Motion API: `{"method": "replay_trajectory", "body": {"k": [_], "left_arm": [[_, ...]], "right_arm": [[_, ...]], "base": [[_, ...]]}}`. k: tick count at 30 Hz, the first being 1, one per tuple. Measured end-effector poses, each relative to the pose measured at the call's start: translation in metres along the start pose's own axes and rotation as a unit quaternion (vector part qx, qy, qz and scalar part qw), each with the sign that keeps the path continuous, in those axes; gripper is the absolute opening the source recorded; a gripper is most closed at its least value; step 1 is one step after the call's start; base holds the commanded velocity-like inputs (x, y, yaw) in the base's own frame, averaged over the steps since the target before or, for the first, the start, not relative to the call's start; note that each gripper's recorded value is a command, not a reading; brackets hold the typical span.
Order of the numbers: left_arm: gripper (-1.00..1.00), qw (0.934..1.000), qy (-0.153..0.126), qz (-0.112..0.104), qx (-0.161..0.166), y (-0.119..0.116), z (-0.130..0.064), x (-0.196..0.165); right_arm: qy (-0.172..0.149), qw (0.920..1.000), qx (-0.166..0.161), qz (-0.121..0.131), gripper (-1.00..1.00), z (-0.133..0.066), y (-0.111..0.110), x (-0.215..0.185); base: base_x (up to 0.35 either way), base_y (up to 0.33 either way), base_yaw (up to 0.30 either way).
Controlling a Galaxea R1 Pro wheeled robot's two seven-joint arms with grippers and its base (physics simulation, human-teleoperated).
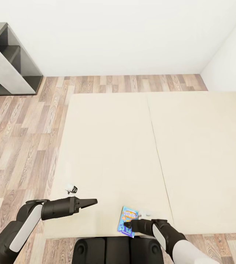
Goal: Put all the toys in the child's room - the three board games (two on the bed and one on the table), the two jigsaw puzzles on the table, and the tennis ball on the table - inside the toy box on the table in the child's room.
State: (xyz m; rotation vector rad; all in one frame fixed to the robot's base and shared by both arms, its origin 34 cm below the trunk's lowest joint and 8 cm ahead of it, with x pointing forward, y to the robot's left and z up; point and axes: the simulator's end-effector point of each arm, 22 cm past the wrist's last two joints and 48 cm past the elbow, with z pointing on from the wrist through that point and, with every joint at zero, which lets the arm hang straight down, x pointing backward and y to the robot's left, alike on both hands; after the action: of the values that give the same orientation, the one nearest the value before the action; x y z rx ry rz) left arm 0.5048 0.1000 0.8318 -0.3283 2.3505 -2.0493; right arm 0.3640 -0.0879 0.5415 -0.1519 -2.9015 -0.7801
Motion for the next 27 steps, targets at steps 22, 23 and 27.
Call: {"method": "replay_trajectory", "body": {"k": [22, 23, 27], "left_arm": [[1.00, 1.0000, -0.001, -0.006, -0.003, 0.0043, -0.0014, 0.0006], [1.00, 1.0000, -0.001, -0.006, -0.003, 0.0043, -0.0013, 0.0006], [1.00, 1.0000, -0.001, -0.006, -0.003, 0.0043, -0.0014, 0.0006]], "right_arm": [[-0.008, 1.0000, 0.000, -0.004, 1.00, -0.0005, -0.0008, -0.0049], [-0.008, 1.0000, 0.000, -0.004, 1.00, -0.0004, -0.0006, -0.0048], [-0.008, 1.0000, 0.000, -0.004, 1.00, -0.0003, -0.0002, -0.0047]], "base": [[0.000, 0.000, 0.000], [0.000, 0.000, 0.000], [0.000, 0.000, 0.000]]}}
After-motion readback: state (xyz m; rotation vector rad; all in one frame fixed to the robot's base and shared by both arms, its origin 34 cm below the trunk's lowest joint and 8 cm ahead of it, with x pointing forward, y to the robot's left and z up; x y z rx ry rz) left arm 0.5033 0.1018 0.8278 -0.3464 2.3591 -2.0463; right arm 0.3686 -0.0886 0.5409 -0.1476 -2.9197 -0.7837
